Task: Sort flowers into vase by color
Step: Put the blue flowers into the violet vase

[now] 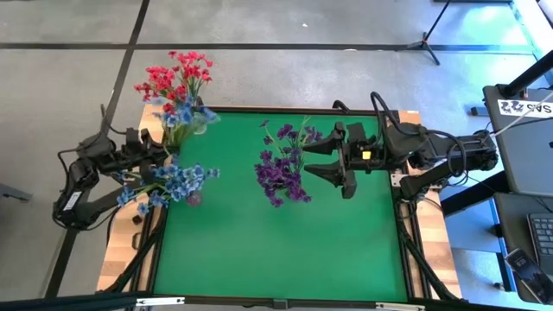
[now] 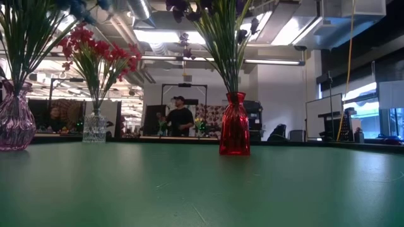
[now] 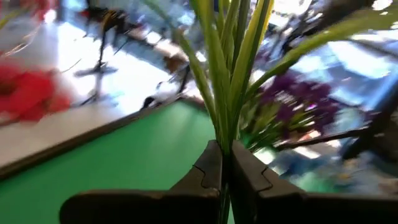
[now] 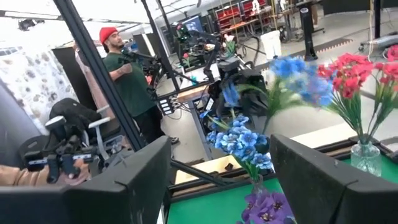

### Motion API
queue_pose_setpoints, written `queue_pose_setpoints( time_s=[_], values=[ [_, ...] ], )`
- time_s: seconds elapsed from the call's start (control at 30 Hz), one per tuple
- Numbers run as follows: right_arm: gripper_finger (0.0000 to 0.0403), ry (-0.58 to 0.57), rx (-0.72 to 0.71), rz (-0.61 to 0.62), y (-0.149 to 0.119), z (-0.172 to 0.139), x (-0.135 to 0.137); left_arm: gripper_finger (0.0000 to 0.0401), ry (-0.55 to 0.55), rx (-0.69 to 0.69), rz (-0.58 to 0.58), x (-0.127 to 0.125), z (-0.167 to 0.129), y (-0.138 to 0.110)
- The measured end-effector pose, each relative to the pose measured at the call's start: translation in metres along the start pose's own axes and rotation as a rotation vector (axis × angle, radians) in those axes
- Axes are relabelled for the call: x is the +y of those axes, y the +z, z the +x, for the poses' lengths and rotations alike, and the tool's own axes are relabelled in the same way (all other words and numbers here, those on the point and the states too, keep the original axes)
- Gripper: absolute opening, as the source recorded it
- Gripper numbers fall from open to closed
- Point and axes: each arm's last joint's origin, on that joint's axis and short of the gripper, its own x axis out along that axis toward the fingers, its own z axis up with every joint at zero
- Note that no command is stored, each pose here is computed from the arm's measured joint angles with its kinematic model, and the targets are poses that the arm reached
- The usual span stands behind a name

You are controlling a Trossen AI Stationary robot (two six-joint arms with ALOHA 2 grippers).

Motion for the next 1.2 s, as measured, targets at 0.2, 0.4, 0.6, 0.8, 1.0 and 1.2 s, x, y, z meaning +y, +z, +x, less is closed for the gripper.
queue_pose_setpoints(
  time_s=[0.2, 0.4, 0.6, 0.8, 1.0, 1.2],
  values=[
    [0.0272, 0.004, -0.006, 0.003, 0.001, 0.0, 0.0, 0.0002, -0.168, -0.063, -0.009, -0.007, 0.002, 0.008],
    [0.0272, -0.045, -0.049, -0.018, 0.003, 0.0, 0.0, 0.0002, -0.29, -0.184, -0.002, -0.014, -0.002, 0.022],
    [0.0273, -0.162, -0.198, -0.117, 0.014, 0.002, -0.001, 0.0002, -0.303, -0.24, 0.01, -0.016, -0.004, 0.027],
    [0.0273, -0.164, -0.24, -0.105, 0.015, 0.007, 0.0, 0.0002, -0.359, -0.318, 0.029, -0.021, -0.008, 0.035],
    [0.0273, -0.111, -0.274, -0.113, 0.002, 0.049, -0.013, 0.0002, -0.331, -0.528, 0.062, -0.025, -0.012, 0.052],
    [0.0273, -0.065, -0.286, -0.13, -0.014, 0.094, -0.038, 0.0002, -0.303, -0.689, 0.053, -0.027, 0.004, 0.077]
  ],
)
